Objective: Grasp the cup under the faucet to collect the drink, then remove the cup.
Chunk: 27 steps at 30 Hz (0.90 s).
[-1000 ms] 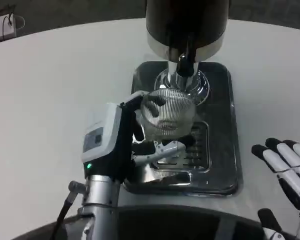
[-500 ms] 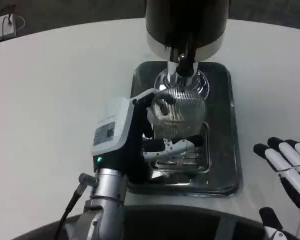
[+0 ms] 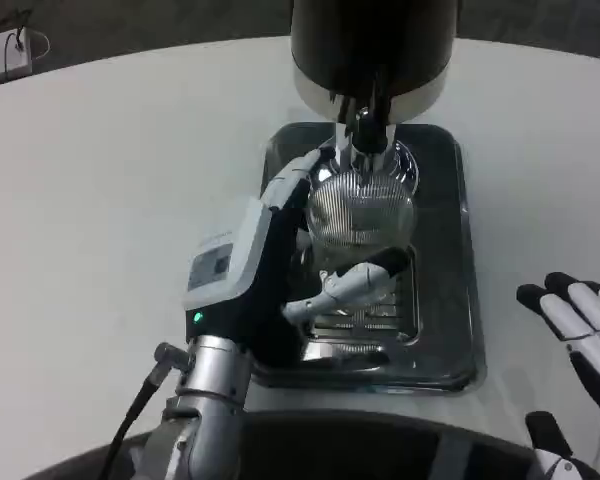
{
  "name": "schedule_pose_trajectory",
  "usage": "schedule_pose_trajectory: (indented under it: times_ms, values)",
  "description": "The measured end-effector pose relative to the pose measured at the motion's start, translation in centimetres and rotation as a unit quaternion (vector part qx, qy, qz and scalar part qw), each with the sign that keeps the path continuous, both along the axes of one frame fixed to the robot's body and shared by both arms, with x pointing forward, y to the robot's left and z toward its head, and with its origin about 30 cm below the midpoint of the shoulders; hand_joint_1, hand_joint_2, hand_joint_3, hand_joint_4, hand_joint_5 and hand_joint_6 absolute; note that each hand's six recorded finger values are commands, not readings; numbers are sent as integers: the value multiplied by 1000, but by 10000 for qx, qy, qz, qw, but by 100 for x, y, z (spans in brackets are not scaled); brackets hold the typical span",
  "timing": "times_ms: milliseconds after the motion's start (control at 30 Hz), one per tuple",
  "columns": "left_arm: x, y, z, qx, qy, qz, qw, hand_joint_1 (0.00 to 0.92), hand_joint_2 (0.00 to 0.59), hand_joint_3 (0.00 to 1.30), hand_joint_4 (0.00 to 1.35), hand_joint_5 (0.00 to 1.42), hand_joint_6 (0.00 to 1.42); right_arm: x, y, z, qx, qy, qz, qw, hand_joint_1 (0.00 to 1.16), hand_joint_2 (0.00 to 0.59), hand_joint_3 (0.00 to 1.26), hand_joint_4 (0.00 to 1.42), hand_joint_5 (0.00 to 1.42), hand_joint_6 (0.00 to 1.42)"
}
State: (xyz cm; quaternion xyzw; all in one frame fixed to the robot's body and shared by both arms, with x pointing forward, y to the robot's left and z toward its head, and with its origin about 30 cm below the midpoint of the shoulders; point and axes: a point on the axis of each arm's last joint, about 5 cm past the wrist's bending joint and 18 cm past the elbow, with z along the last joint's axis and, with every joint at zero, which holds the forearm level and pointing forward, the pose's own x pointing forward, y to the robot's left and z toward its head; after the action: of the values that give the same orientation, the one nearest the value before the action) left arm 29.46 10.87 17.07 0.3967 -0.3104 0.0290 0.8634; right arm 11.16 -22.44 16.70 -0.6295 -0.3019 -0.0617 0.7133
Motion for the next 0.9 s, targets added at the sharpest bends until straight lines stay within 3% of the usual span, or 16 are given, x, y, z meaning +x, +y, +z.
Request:
schedule_pose_trajectory:
  times_ms: [167, 333, 600, 733, 900]
  values:
    - [-68, 31, -4, -208, -50, 3, 9998, 6, 0, 156, 105, 498, 482, -19, -5, -5, 18, 24, -33, 10000, 194, 531, 105, 74, 121, 181]
    - [-220, 141, 11, -696, -199, 128, 9973, 0, 5, 156, 82, 474, 389, -37, -3, 5, 20, 8, -24, 10000, 194, 531, 105, 74, 121, 181]
    - [-571, 277, 47, -1409, -462, 313, 9884, 0, 80, 68, 0, 228, 165, -73, 3, 8, 62, 26, 31, 10000, 194, 531, 105, 74, 121, 181]
    - [-761, 229, 190, -1848, -686, 234, 9801, 0, 97, 1, 0, 97, 8, -90, 4, -1, 65, 67, 45, 9999, 194, 531, 105, 74, 121, 181]
    - [-973, 78, 348, -2273, -809, 0, 9704, 0, 118, 0, 0, 20, 0, -102, 23, -18, 114, 101, 67, 9999, 187, 536, 105, 74, 122, 181]
